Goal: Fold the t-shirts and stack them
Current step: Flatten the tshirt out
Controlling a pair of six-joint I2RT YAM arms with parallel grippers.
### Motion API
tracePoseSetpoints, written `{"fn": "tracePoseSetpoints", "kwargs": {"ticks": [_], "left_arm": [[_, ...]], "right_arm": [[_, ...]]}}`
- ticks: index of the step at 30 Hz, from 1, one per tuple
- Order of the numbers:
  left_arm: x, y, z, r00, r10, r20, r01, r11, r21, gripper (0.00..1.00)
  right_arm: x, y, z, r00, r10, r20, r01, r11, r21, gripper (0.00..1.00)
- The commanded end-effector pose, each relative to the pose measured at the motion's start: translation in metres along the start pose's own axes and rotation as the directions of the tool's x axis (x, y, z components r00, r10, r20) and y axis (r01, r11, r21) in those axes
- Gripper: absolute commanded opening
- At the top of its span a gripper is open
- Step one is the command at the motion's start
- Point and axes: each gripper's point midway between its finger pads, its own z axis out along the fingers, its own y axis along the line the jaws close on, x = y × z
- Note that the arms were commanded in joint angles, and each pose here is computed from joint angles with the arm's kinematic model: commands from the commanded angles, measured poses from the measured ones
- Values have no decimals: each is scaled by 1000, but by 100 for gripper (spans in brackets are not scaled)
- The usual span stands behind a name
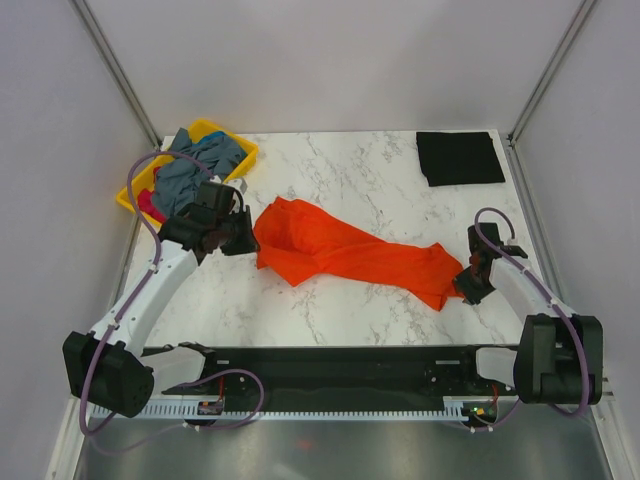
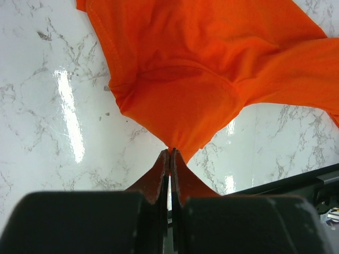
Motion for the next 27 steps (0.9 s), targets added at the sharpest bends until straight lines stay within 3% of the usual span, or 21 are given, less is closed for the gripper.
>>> {"fn": "tracePoseSetpoints", "kwargs": {"ticks": [1,9,13,15,18,21,23,25,27], "left_arm": [[-9,-13,-6,998,47,42,-50,996,72,2],[-10,-12,-8,997,51,53,-54,996,72,2],[-11,-14,-10,997,38,63,-43,996,78,2],[-14,-13,-11,997,26,76,-32,997,69,2],[-21,-13,-19,993,-10,121,3,998,63,2],[-52,-26,-46,972,-41,230,19,995,95,2],[-74,-39,-69,953,-57,297,18,991,131,2],[-111,-60,-112,910,-88,406,7,980,197,2],[-140,-81,-156,864,-115,490,-20,965,262,2]], "right_arm": [[1,7,6,997,77,0,-77,996,-41,38],[-3,2,21,995,97,31,-96,995,-17,36],[-15,-5,22,990,92,103,-93,996,8,19],[-24,-6,19,986,84,147,-86,996,7,0],[-43,1,4,970,86,229,-78,996,-44,0],[-73,24,-39,945,94,312,-44,986,-163,0],[-102,46,-94,917,104,385,7,962,-274,0],[-134,66,-162,874,136,466,57,925,-376,0],[-141,71,-202,871,122,476,102,903,-418,0]]}}
